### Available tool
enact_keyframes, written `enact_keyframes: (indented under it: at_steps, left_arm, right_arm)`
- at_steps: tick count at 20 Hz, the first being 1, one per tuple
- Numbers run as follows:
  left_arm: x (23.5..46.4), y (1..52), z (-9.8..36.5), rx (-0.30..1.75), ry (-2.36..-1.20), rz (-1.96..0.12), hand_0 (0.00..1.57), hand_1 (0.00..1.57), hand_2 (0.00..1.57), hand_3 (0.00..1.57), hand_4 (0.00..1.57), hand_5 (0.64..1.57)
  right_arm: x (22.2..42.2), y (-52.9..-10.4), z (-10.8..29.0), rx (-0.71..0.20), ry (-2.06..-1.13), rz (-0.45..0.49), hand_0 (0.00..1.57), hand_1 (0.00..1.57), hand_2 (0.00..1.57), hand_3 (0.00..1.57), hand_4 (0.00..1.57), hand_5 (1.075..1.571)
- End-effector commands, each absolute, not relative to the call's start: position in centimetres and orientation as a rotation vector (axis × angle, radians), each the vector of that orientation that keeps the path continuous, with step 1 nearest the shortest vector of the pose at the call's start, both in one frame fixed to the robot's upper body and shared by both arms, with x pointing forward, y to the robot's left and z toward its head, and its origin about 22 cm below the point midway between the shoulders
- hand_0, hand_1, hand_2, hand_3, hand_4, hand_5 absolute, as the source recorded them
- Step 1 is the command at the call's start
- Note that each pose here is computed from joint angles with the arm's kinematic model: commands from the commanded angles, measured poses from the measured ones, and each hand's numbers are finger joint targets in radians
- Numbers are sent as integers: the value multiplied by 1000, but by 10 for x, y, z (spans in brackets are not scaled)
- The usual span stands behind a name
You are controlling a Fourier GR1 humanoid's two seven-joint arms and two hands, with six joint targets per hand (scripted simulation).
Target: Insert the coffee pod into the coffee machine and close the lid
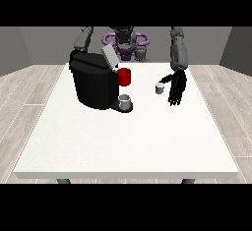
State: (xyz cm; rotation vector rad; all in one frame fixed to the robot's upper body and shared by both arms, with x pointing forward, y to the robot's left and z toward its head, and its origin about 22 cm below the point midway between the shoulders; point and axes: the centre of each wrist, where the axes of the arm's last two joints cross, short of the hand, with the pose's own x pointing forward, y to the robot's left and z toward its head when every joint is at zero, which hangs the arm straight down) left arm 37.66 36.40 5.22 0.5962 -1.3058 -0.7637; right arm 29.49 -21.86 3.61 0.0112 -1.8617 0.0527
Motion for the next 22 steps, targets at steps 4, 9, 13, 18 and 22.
enact_keyframes:
  at_steps: [4, 9, 13, 18, 22]
  left_arm:
    - [382, 334, 27, 554, -1257, -783, 0, 0, 392, 0, 0, 1571]
    - [378, 354, 31, 586, -1307, -839, 1124, 1124, 1180, 1011, 0, 1571]
    - [390, 339, 46, 633, -1385, -873, 1094, 1094, 1154, 1130, 0, 1571]
    - [380, 307, 14, 588, -1336, -942, 1262, 1262, 1247, 1097, 0, 1571]
    - [383, 302, 17, 603, -1318, -989, 1286, 1286, 1280, 1113, 75, 1571]
  right_arm:
    - [299, -211, 37, -6, -1832, 45, 0, 0, 0, 0, 410, 1571]
    - [294, -212, 32, 10, -1826, 17, 0, 0, 0, 0, 385, 1571]
    - [306, -205, 36, 0, -1862, 25, 0, 0, 0, 0, 399, 1571]
    - [301, -217, 12, -20, -1781, -4, 0, 0, 0, 0, 330, 1571]
    - [308, -224, 11, -24, -1773, -17, 0, 0, 0, 0, 315, 1571]
